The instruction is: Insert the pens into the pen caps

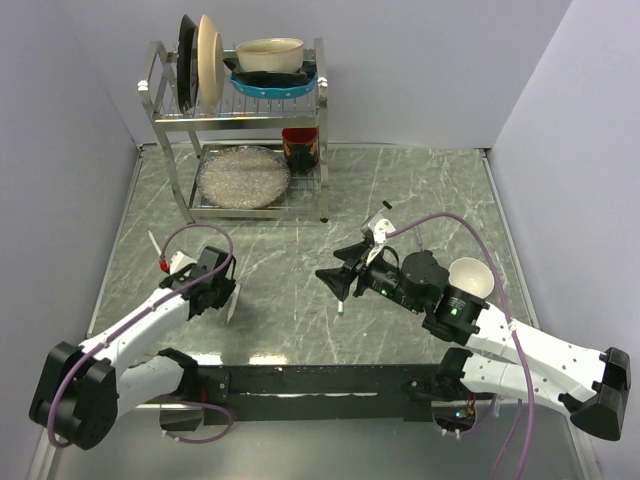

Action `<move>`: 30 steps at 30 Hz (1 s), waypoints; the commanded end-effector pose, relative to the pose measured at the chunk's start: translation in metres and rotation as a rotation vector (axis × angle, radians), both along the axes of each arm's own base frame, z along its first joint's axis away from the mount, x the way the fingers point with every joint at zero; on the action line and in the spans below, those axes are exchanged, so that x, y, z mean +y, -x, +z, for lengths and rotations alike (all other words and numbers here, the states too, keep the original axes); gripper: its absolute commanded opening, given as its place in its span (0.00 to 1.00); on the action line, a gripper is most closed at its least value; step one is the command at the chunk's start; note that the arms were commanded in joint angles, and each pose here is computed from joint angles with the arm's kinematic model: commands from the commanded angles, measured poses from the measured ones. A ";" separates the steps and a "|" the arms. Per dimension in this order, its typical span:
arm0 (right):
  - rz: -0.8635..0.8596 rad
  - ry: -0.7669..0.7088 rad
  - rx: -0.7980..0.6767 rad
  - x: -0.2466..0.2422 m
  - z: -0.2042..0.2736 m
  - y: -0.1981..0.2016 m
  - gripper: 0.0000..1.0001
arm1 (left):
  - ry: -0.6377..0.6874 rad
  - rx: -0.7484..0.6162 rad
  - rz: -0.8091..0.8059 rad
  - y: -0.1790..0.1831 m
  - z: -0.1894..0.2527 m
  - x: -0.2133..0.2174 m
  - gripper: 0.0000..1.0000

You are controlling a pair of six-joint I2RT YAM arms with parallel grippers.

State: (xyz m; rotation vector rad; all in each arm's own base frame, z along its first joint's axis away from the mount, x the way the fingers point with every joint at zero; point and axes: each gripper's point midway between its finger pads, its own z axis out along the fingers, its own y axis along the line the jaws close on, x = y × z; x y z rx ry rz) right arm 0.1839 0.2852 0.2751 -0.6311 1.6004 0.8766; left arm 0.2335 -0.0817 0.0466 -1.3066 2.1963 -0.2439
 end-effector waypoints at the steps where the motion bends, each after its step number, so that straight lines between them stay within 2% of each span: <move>1: -0.006 -0.038 -0.014 -0.002 0.011 0.002 0.70 | -0.034 -0.081 0.029 -0.028 0.018 0.003 0.05; 2: -0.006 -0.039 -0.016 -0.003 0.012 0.002 0.70 | -0.056 -0.061 0.039 -0.027 0.013 0.007 0.01; 9: -0.007 -0.047 -0.029 -0.006 0.021 0.003 0.70 | -0.109 0.042 0.021 -0.025 -0.012 0.008 0.01; 18: -0.011 -0.035 -0.040 -0.006 0.023 0.002 0.70 | 0.021 -0.007 -0.193 -0.037 -0.005 -0.036 0.01; 21: -0.006 -0.034 -0.037 -0.005 0.023 0.002 0.70 | 0.047 0.008 -0.287 -0.024 -0.008 -0.055 0.01; 25: -0.009 -0.036 -0.036 -0.007 0.023 0.003 0.70 | 0.034 0.113 -0.364 0.014 -0.022 -0.075 0.01; 30: -0.030 -0.030 -0.039 -0.012 0.025 0.001 0.70 | 0.021 0.107 -0.356 0.034 -0.011 -0.083 0.01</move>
